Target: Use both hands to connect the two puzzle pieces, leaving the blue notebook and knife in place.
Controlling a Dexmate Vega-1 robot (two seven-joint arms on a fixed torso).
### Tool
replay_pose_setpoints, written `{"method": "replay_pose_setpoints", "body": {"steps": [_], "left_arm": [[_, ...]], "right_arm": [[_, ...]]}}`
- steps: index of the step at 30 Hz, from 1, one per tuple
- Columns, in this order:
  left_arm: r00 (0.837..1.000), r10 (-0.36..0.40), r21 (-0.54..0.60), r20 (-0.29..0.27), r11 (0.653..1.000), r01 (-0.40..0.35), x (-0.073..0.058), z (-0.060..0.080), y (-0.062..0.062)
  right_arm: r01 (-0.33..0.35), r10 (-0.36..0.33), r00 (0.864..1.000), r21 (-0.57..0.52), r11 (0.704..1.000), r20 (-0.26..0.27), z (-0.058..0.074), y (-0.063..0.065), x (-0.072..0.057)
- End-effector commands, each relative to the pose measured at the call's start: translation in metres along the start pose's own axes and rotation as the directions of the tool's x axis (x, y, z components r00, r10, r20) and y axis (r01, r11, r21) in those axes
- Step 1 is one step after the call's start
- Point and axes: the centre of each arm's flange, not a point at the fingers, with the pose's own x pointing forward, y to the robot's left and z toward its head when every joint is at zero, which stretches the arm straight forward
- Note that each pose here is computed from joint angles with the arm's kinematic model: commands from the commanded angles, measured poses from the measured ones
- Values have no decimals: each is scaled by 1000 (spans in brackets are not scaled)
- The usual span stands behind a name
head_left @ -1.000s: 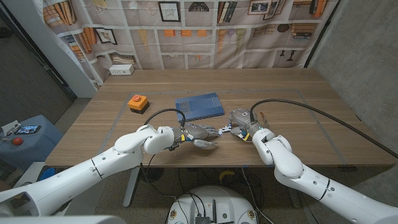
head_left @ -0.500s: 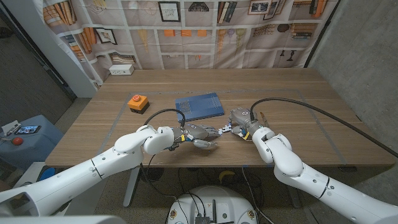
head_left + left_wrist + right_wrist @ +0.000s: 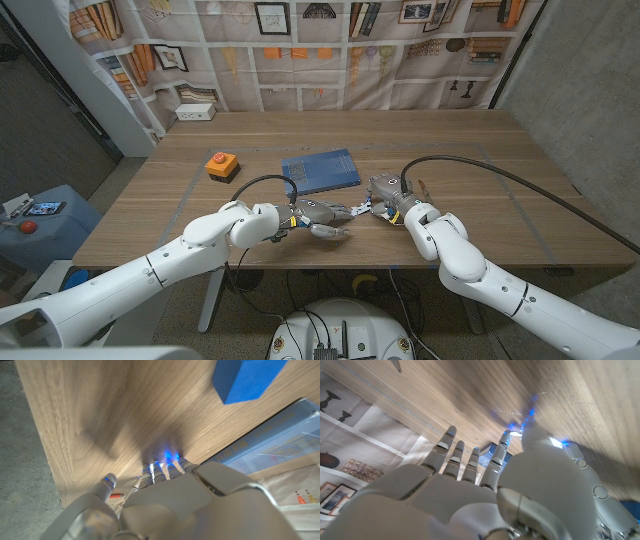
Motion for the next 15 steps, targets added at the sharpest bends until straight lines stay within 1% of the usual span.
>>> {"method": "replay_pose_setpoints", "body": {"steps": [1,15], "left_arm": [[1000,3,-2,-2,1000,-3,0,-2,0],[1000,1,-5,-6,1000,-1,-2,-3,-1]], "right_arm": [[-31,31,1000,11,999,-2,1,-2,2],[-62,63,998,28,998,-15,-1,-6,4]]}}
